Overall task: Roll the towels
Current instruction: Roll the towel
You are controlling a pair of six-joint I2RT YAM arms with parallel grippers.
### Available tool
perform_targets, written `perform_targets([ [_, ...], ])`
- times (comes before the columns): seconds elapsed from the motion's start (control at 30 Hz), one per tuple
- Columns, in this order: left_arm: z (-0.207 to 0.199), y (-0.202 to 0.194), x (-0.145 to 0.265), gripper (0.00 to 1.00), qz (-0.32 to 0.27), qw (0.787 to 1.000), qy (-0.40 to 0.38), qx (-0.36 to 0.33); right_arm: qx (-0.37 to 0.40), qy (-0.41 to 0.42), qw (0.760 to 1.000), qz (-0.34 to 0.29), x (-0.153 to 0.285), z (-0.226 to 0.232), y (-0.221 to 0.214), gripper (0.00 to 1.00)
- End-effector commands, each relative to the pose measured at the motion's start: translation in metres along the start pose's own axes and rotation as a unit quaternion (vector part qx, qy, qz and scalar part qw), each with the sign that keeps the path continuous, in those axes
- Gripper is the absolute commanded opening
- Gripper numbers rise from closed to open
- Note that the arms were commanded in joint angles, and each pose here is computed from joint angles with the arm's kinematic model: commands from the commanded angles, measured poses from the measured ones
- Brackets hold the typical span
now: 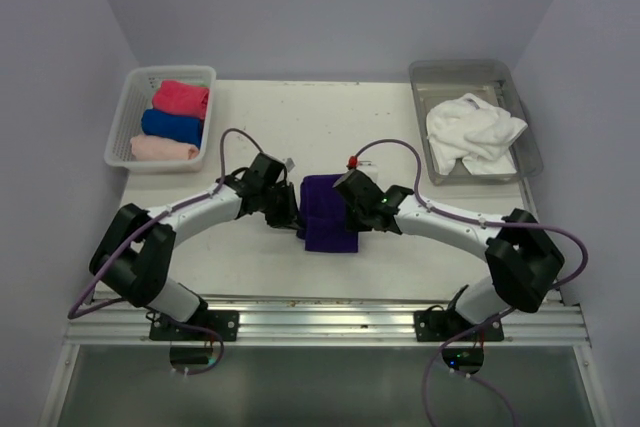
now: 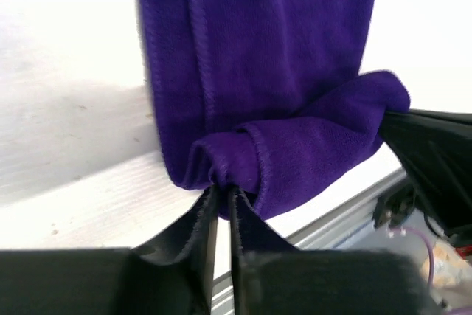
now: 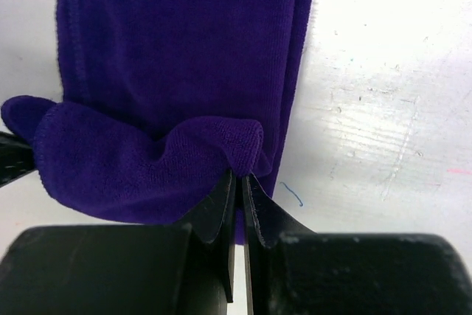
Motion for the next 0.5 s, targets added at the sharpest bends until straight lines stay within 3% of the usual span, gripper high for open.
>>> perform_targets([
  [0.0, -0.008, 0.017, 0.017, 0.17, -0.059, 0.998, 0.019, -0.005, -0.009, 0.004, 1.0, -0.017, -0.008, 0.005, 0.015, 0.06],
  [0.13, 0.004, 0.02, 0.035, 0.24, -0.131, 0.988, 0.079, 0.016, -0.016, -0.006, 1.0, -0.003, -0.02, 0.003, 0.013, 0.06],
  [0.2, 0.003, 0.019, 0.044, 0.24, -0.154, 0.985, 0.073, 0.026, -0.015, -0.008, 1.0, 0.005, -0.026, 0.003, 0.012, 0.06],
  [0.27, 0.004, 0.013, 0.046, 0.24, -0.158, 0.986, 0.048, 0.023, -0.018, -0.009, 1.0, 0.007, -0.028, 0.002, 0.012, 0.06],
  [0.4, -0.017, -0.001, 0.034, 0.15, -0.115, 0.991, -0.068, -0.023, -0.02, -0.005, 1.0, 0.012, -0.03, 0.003, 0.011, 0.06],
  [0.47, -0.023, -0.008, 0.026, 0.13, -0.092, 0.991, -0.089, -0.035, -0.023, -0.003, 1.0, 0.01, -0.029, 0.004, 0.012, 0.06],
])
Point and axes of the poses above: each gripper's point midway between its finger pads, its own x axis back along the fingers, its own z axis along the line the jaws close on, y = z × x, the point moved 8 cm from there along x, back along the fingers, and after that the axes turned 6 degrees about x, right-handed, at the moved point
